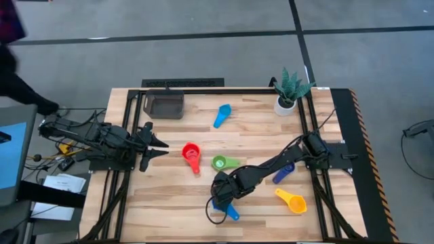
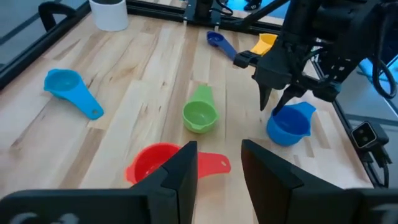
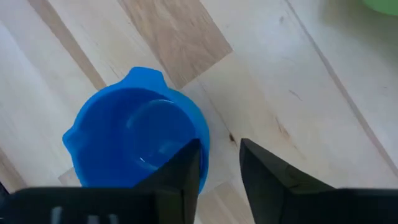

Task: Nest measuring cups in basket
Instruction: Stack the blue measuring cup on top of the red measuring cup

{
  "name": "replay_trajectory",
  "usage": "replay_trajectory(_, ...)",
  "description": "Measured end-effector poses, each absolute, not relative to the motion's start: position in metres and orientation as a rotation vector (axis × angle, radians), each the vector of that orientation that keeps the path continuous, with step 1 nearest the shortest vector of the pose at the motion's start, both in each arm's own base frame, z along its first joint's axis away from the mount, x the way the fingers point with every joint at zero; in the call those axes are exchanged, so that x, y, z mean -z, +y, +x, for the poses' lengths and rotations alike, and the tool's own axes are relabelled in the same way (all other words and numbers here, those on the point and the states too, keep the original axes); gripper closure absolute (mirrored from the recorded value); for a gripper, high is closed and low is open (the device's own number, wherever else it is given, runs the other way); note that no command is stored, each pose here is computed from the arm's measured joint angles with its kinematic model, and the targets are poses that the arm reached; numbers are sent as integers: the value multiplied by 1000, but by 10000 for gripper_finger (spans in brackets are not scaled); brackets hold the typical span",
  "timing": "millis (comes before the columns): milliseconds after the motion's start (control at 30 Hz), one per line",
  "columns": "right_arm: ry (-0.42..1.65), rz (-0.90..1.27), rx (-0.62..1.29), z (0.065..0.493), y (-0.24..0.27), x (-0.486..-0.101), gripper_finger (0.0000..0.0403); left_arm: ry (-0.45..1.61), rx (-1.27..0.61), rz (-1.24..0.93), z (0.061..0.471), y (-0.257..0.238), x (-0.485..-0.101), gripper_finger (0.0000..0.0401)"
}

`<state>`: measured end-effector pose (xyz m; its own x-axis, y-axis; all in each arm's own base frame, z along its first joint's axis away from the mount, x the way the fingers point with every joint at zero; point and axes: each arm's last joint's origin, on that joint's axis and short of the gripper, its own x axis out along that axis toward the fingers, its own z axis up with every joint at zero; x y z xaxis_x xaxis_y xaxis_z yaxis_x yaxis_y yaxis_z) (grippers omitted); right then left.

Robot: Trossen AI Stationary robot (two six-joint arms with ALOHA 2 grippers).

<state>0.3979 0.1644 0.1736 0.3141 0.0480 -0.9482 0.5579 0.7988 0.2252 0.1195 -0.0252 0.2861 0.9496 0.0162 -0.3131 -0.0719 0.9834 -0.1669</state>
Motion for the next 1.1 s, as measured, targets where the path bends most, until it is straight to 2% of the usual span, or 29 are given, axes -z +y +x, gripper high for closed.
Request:
replay_trajectory(367,1226,606,347,397,158,-161,332,309,-77,-205,120,-24,-286,289)
replay_trajectory(567,1223,625,345,399,156,-161,389,309,-79,-212,120,-24,-286,289)
replay_trajectory(733,1197,682,376,405,153,-170,383,308,-80,-217,120,-24,-286,289)
replay_trajectory(867,1139,736,373,417,146,-187,395,308,-94,-216,119,-24,-286,289)
replay_trajectory(1100,989,856,431,442,113,-223,391,346,-189,-208,117,-21,-281,289)
